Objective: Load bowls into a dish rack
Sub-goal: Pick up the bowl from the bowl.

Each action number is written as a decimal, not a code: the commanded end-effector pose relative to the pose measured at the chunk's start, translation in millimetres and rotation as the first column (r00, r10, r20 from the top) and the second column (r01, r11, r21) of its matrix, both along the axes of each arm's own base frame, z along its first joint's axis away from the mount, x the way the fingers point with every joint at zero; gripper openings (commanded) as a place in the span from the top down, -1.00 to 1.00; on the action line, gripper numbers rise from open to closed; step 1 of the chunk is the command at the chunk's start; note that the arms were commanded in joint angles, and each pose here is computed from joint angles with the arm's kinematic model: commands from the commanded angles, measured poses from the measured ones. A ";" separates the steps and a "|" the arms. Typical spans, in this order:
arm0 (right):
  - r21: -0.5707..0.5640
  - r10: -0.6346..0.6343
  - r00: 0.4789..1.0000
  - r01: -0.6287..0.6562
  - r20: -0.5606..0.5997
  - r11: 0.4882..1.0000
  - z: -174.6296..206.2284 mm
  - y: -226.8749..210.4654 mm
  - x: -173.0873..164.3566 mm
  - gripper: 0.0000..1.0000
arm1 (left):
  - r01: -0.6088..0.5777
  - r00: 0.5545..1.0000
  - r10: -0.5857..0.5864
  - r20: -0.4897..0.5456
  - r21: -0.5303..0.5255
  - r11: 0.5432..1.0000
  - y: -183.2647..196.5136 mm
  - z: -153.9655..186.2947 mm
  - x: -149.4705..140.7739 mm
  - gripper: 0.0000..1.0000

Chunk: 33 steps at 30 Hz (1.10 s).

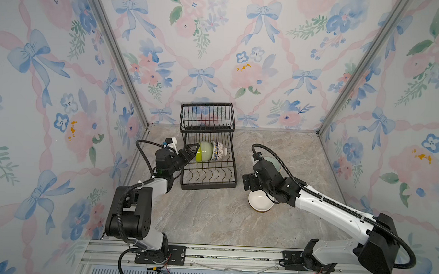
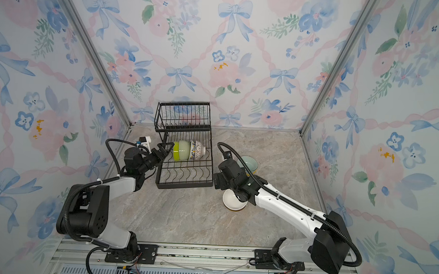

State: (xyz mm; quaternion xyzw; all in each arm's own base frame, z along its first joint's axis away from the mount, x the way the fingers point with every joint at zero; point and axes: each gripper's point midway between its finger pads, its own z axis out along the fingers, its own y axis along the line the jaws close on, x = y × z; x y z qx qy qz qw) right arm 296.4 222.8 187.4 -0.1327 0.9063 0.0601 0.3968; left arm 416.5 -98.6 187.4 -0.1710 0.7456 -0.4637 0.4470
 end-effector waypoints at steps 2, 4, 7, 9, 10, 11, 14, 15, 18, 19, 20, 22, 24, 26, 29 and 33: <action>-0.097 -0.100 0.994 0.097 -0.032 0.991 -16.8 -43.9 -10.3 -0.92 | 0.019 1.000 -0.018 -0.005 0.180 0.983 -8.8 -5.1 -22.2 -0.95; -0.099 -0.136 0.990 0.132 -0.040 0.986 -21.6 -55.9 -15.8 -0.93 | 0.032 0.999 -0.032 -0.007 0.267 0.963 -17.1 -2.0 -33.3 -0.95; -0.097 -0.176 0.982 0.170 -0.061 0.981 -32.1 -70.8 -23.6 -0.99 | 0.068 0.997 -0.073 0.000 0.353 0.933 -32.8 4.3 -50.9 -0.95; -0.099 -0.195 0.978 0.187 -0.079 0.977 -41.3 -78.3 -28.0 -0.90 | 0.092 0.995 -0.102 0.005 0.387 0.918 -42.5 9.0 -60.9 -0.95; -0.099 -0.201 0.975 0.192 -0.092 0.976 -46.5 -80.8 -30.4 -0.86 | 0.113 0.992 -0.124 0.001 0.405 0.907 -49.5 8.9 -67.2 -0.95; -0.097 -0.208 0.973 0.198 -0.103 0.975 -51.1 -82.9 -32.7 -0.83 | 0.125 0.990 -0.139 0.001 0.428 0.895 -55.0 9.6 -72.4 -0.95; -0.089 -0.215 0.967 0.204 -0.136 0.975 -64.5 -86.0 -39.0 -0.64 | 0.168 0.982 -0.190 -0.005 0.481 0.860 -73.5 9.3 -87.7 -0.95; -0.087 -0.218 0.965 0.207 -0.146 0.974 -68.1 -86.9 -40.3 -0.60 | 0.184 0.979 -0.206 -0.010 0.494 0.850 -79.6 8.0 -92.0 -0.96; -0.085 -0.228 0.958 0.216 -0.176 0.973 -79.9 -90.8 -45.2 -0.42 | 0.216 0.970 -0.244 -0.019 0.537 0.816 -96.0 4.1 -104.7 -0.95; -0.083 -0.233 0.956 0.221 -0.180 0.972 -82.9 -92.2 -46.5 -0.35 | 0.225 0.967 -0.252 -0.027 0.549 0.805 -100.6 1.0 -108.1 -0.95; -0.075 -0.232 0.955 0.222 -0.187 0.972 -85.3 -92.6 -47.8 -0.27 | 0.234 0.965 -0.259 -0.034 0.557 0.797 -104.4 -1.3 -110.8 -0.95; -0.057 -0.231 0.952 0.224 -0.199 0.973 -88.8 -92.5 -48.8 -0.08 | 0.256 0.960 -0.274 -0.053 0.558 0.790 -110.3 -7.3 -114.6 -0.95; -0.046 -0.232 0.949 0.227 -0.212 0.973 -92.4 -92.7 -48.6 0.09 | 0.271 0.956 -0.286 -0.063 0.560 0.783 -115.9 -11.0 -117.4 -0.95; -0.043 -0.233 0.945 0.230 -0.230 0.972 -96.6 -92.9 -48.3 0.17 | 0.281 0.953 -0.297 -0.066 0.561 0.779 -122.2 -11.8 -120.2 -0.95; -0.040 -0.232 0.943 0.229 -0.239 0.973 -100.3 -92.0 -48.6 0.31 | 0.288 0.950 -0.306 -0.066 0.567 0.772 -128.8 -12.1 -122.8 -0.95; -0.031 -0.232 0.943 0.232 -0.238 0.972 -100.9 -91.7 -47.8 0.48 | 0.297 0.947 -0.315 -0.069 0.568 0.767 -133.5 -12.6 -123.5 -0.95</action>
